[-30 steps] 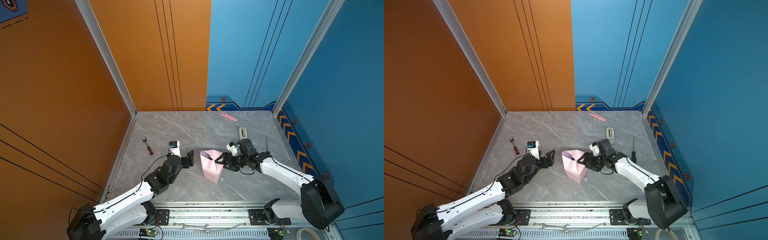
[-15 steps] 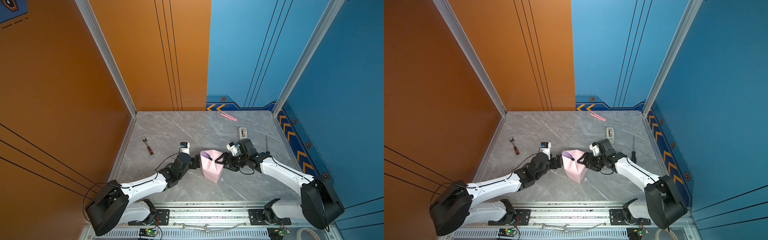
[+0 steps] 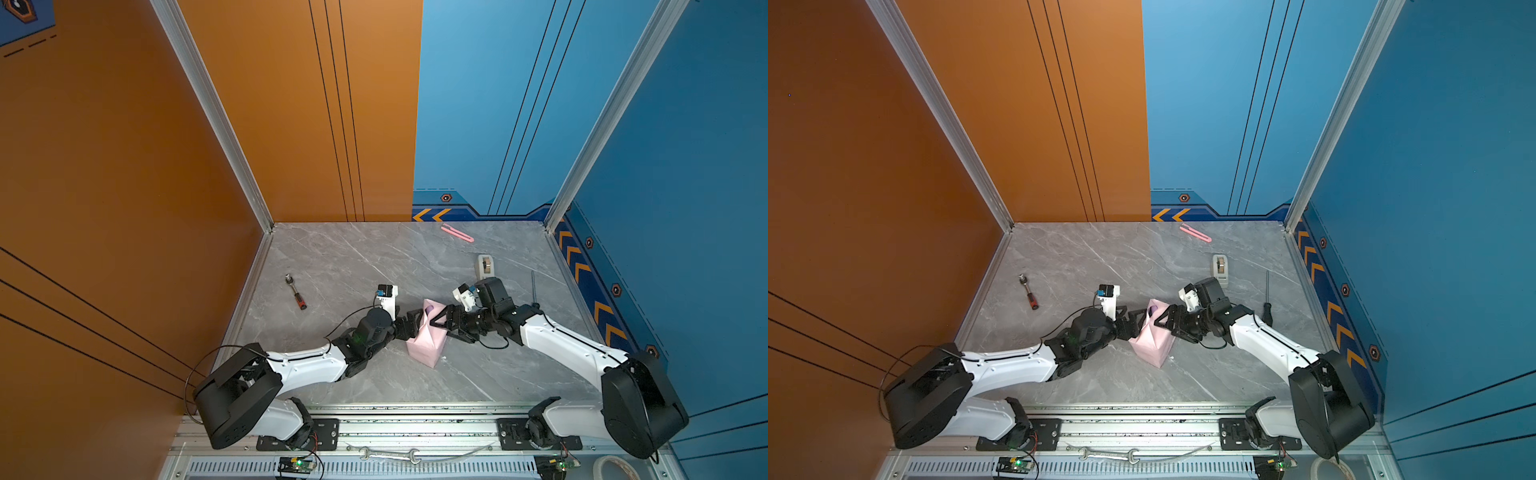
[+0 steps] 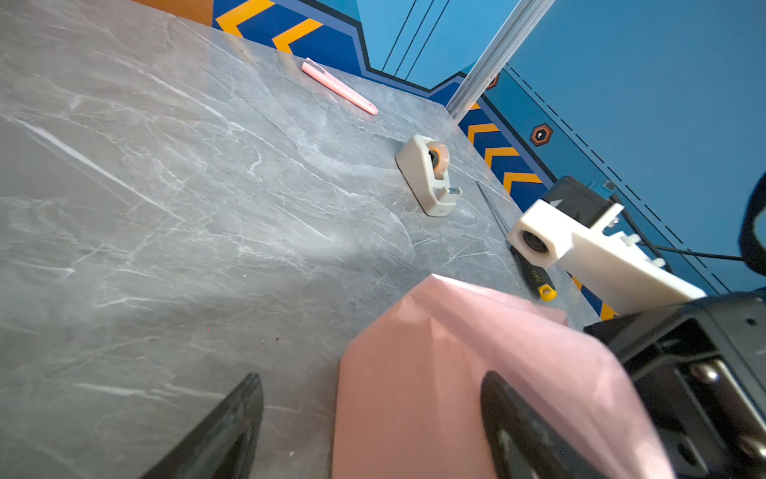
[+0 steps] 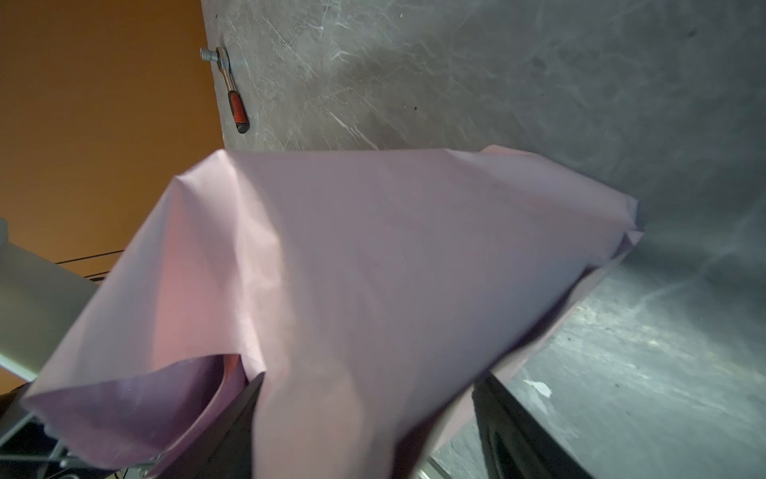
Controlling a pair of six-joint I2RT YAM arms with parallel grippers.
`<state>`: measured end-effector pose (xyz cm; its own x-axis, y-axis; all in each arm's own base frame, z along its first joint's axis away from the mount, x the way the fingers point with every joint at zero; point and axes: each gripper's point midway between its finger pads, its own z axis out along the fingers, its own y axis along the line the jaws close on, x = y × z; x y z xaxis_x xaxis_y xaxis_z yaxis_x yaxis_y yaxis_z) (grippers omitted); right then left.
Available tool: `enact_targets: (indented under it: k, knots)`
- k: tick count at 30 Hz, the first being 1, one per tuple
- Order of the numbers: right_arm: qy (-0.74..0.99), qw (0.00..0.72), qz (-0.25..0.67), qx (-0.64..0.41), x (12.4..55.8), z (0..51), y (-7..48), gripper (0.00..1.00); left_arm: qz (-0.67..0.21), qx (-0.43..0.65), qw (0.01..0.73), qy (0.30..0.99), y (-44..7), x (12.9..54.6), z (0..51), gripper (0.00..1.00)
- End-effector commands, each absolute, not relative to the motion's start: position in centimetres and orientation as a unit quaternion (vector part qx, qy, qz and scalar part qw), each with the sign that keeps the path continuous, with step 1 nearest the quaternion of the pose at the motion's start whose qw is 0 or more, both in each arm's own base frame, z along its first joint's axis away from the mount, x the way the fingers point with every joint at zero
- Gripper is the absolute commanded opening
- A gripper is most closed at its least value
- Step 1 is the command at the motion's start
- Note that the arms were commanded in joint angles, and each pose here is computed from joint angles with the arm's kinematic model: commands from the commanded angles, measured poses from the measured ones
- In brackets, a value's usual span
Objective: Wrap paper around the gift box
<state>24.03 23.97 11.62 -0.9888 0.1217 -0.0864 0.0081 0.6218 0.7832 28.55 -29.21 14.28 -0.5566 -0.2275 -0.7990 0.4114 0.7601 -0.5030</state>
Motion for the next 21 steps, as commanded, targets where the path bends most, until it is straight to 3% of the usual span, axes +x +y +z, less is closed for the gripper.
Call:
enact_targets:
  k: [1,5,12,21]
  knots:
    - [0.928,0.039,0.364,0.069,22.9,8.4,21.8,0.76,-0.372,0.094,0.473,0.793,-31.5,28.1,16.0,0.82]
    - [0.925,0.048,0.370,0.066,23.1,8.9,21.9,0.77,-0.358,0.115,0.470,0.798,-32.1,27.9,15.2,0.80]
    - [0.916,0.080,0.388,0.057,23.6,11.5,22.0,0.80,-0.259,0.123,0.429,0.856,-30.2,27.9,10.7,0.79]
    - [0.895,0.175,0.402,0.077,24.5,17.3,20.2,0.89,-0.169,0.154,0.414,0.881,-29.0,27.3,9.0,0.78]
